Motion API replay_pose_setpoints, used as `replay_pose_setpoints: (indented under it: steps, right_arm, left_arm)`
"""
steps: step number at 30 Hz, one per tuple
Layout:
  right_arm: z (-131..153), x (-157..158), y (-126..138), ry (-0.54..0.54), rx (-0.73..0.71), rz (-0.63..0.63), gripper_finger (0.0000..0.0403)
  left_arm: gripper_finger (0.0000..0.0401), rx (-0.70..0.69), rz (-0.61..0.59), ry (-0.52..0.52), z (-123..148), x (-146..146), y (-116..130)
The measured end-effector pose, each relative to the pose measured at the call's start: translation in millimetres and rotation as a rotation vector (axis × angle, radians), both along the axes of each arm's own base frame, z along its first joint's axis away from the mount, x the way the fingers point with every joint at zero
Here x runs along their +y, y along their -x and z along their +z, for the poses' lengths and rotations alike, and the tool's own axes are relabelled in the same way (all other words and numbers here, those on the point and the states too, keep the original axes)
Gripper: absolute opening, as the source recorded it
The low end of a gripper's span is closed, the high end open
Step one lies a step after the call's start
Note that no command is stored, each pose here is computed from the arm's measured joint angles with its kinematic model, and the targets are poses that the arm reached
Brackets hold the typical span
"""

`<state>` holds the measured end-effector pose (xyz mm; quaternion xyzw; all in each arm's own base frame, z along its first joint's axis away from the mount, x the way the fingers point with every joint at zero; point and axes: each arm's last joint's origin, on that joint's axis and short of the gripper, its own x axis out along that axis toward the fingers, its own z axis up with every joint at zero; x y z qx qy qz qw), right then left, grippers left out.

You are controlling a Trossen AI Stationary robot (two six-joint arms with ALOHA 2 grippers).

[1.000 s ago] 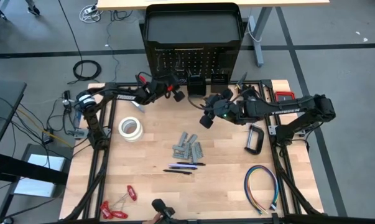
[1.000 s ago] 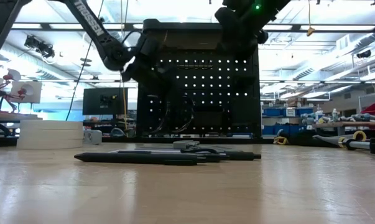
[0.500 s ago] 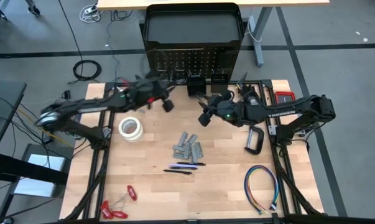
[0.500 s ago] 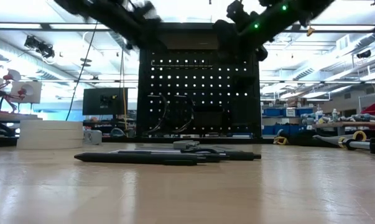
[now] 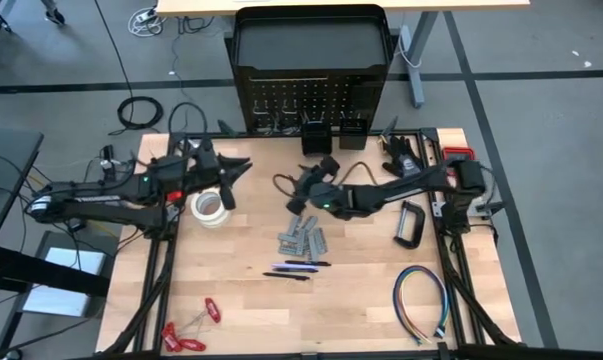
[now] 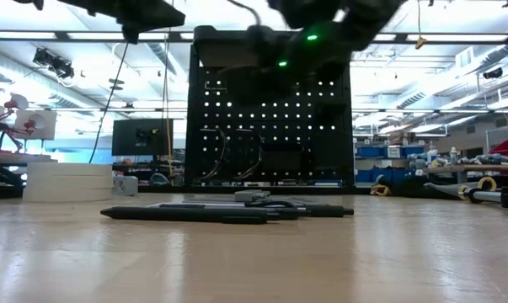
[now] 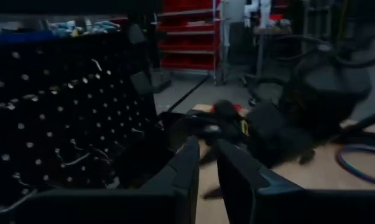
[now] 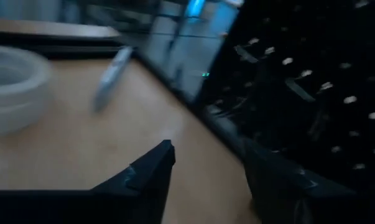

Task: Hang tools onto peg board
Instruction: Hang the black safety glasses on the peg board

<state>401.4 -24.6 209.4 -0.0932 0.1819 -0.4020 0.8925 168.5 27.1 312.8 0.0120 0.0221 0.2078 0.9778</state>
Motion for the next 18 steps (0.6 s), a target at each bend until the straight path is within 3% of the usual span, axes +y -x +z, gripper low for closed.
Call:
replay_pose_setpoints:
  steps: [4, 10, 13, 18]
  right_arm:
    - [6.1, -13.5, -23.6, 0.064, -0.041, -0.190, 0.0281]
    - [6.7, -54.8, -52.1, 0.073, -0.089, -0.312, 0.0376]
    - [-5.1, -81.0, -62.3, 0.060, -0.112, -0.381, 0.0396]
    - [-16.0, -118.6, -67.1, 0.021, -0.202, -0.481, 0.0390]
  left_arm:
    - [0.0062, 0.069, -0.025, 0.018, -12.9, -4.6, 2.9]
    - [0.0062, 0.111, -0.020, 0.030, -28.6, -5.7, 1.1]
    - [0.0062, 0.126, 0.002, -0.002, -28.7, -4.9, 1.5]
    - [0.0062, 0.157, 0.001, -0.020, -30.9, -4.9, 1.7]
